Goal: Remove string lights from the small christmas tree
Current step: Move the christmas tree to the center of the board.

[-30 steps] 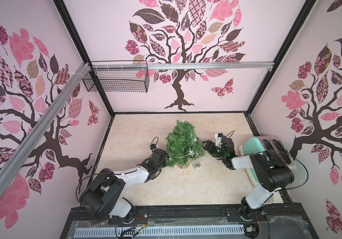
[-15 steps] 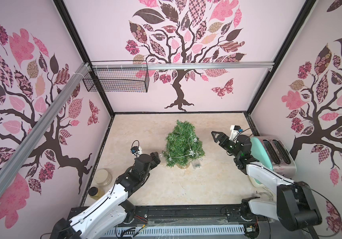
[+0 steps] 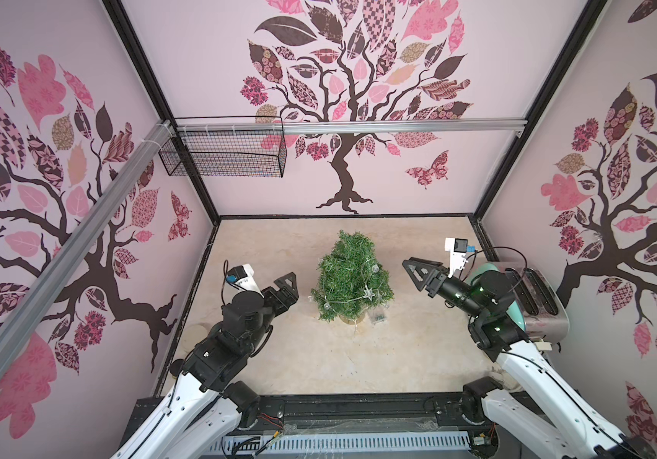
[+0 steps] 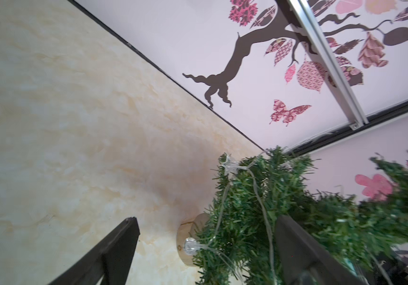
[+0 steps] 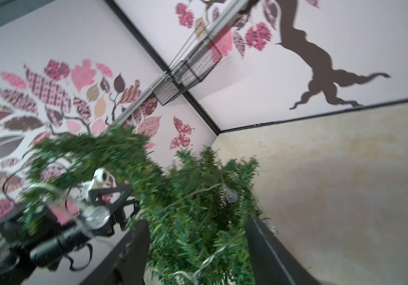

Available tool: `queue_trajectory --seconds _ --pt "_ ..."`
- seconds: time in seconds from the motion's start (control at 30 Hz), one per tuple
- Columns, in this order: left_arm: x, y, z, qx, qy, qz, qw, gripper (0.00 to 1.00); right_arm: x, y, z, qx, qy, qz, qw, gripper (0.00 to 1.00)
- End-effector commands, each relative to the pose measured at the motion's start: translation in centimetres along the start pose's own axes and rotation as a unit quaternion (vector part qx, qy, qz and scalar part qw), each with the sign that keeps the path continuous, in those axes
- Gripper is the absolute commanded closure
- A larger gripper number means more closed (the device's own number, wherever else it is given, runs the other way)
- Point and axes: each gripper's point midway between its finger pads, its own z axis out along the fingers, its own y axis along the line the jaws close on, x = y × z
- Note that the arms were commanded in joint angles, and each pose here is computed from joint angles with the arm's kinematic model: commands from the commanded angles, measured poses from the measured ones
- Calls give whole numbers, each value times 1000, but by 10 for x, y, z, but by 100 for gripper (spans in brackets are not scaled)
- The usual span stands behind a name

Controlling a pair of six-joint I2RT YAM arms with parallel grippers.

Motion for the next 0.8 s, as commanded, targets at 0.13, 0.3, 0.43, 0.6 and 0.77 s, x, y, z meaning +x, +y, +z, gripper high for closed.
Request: queue_trajectory --seconds 0.13,0.3,0.43,0.6,0.77 --pt "16 -21 3 48 52 41 997 13 -1 51 -14 -63 22 -62 996 48" --pt "18 -33 7 66 67 48 994 14 14 76 -1 -73 58 -103 990 50" --pt "17 -34 9 63 68 55 994 14 26 92 5 -90 83 -121 985 51" --pt "16 -33 9 62 63 55 995 14 29 97 10 -94 93 -132 982 52" --pt "15 -33 11 57 62 60 995 14 16 102 15 -88 84 -151 981 53"
